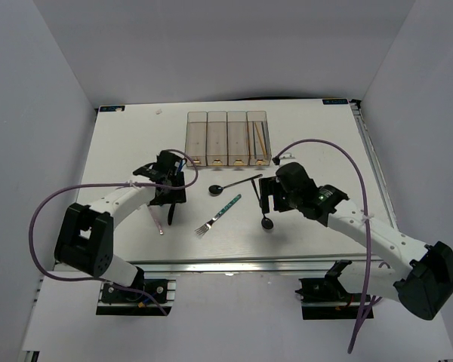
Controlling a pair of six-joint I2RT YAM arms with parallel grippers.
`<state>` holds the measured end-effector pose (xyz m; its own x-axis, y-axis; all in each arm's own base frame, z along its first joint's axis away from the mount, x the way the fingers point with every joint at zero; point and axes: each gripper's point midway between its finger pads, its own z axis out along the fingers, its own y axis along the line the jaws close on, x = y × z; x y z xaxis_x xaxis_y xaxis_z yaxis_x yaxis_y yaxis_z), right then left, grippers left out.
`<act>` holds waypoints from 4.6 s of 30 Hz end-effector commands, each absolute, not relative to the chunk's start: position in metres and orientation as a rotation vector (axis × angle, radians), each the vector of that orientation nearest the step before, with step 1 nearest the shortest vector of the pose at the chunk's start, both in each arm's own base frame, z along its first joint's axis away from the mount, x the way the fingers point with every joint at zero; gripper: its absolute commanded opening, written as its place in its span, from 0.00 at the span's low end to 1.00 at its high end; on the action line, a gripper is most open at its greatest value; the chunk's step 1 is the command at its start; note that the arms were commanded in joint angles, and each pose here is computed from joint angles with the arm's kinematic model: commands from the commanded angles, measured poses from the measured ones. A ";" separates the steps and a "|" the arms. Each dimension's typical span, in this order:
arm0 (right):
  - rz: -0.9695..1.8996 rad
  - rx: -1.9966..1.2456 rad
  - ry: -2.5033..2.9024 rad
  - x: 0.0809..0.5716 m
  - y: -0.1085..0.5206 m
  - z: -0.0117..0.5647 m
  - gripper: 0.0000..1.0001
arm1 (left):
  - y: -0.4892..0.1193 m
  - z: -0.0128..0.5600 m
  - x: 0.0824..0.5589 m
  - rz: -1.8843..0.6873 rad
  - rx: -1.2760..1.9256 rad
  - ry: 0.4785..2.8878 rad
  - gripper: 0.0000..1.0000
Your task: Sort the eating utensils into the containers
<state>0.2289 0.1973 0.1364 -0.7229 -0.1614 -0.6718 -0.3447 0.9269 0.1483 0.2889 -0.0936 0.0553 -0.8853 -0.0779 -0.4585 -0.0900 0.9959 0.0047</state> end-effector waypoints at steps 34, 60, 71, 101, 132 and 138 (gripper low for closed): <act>0.553 -0.421 2.241 0.208 0.204 0.190 0.89 | -0.100 -0.003 0.260 0.028 0.024 2.892 0.37; 0.545 -0.423 2.174 0.206 0.196 0.212 0.89 | -0.100 -0.022 0.241 0.130 0.013 2.961 0.42; 0.540 -0.426 2.164 0.206 0.194 0.214 0.89 | -0.108 -0.029 0.235 0.080 0.025 2.989 0.16; 0.925 -0.383 2.147 0.233 0.286 0.161 0.85 | -0.133 0.042 0.243 -0.051 -0.024 2.799 0.00; 1.105 -0.137 2.231 0.247 0.320 0.155 0.81 | -0.124 0.007 0.227 0.043 -0.079 2.871 0.00; 0.980 -0.095 2.171 0.247 0.291 0.182 0.81 | -0.122 0.003 0.226 0.072 -0.067 2.883 0.16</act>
